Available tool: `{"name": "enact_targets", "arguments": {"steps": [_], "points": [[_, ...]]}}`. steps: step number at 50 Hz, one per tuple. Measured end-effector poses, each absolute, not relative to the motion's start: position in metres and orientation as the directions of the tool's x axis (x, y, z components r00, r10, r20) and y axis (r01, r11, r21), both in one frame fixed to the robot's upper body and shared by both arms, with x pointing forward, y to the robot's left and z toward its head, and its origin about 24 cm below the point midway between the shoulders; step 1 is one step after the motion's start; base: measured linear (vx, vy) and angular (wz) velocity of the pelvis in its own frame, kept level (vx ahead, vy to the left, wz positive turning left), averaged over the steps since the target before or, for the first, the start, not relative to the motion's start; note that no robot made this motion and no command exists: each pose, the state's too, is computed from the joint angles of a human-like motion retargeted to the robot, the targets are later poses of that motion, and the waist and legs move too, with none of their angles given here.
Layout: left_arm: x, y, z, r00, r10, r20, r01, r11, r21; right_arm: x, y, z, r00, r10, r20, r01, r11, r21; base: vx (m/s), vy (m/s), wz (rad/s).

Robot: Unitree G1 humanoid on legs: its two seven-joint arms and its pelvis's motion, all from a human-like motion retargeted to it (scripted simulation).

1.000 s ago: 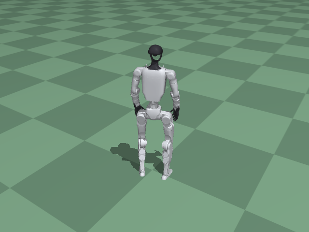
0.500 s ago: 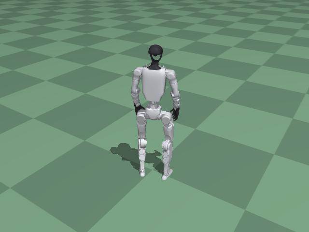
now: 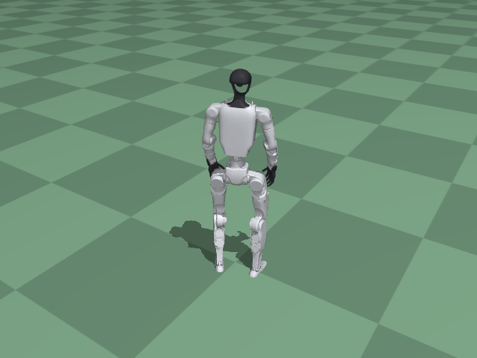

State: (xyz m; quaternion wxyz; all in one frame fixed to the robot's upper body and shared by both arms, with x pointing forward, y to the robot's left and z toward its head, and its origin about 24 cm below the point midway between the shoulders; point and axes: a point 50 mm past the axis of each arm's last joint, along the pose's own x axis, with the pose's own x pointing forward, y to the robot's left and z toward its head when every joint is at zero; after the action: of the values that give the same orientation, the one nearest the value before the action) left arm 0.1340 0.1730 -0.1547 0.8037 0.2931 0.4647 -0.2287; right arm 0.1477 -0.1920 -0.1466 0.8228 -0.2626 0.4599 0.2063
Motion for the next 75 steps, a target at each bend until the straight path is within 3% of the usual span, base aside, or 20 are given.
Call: {"name": "enact_targets", "arguments": {"steps": [50, 59, 75], "points": [[0.136, 0.199, -0.152, 0.471, -0.033, -0.881, 0.648, 0.691, 0.321, 0.173, -0.168, -0.133, 0.559, 0.219, -0.8, -0.623, 0.748, -0.23, 0.0, 0.0, -0.01], [0.133, 0.215, -0.15, 0.454, 0.007, -0.891, 0.64, 0.693, 0.332, 0.164, -0.229, -0.127, 0.549, 0.08, -0.832, -0.624, 0.702, -0.343, -0.03, -0.08, -0.18], [0.15, 0.212, -0.14, 0.542, -0.037, -0.84, 0.56, 0.76, 0.328, 0.178, -0.255, -0.107, 0.565, 0.083, -0.821, -0.657, 0.646, -0.388, -0.02, -0.08, -0.3]]}}
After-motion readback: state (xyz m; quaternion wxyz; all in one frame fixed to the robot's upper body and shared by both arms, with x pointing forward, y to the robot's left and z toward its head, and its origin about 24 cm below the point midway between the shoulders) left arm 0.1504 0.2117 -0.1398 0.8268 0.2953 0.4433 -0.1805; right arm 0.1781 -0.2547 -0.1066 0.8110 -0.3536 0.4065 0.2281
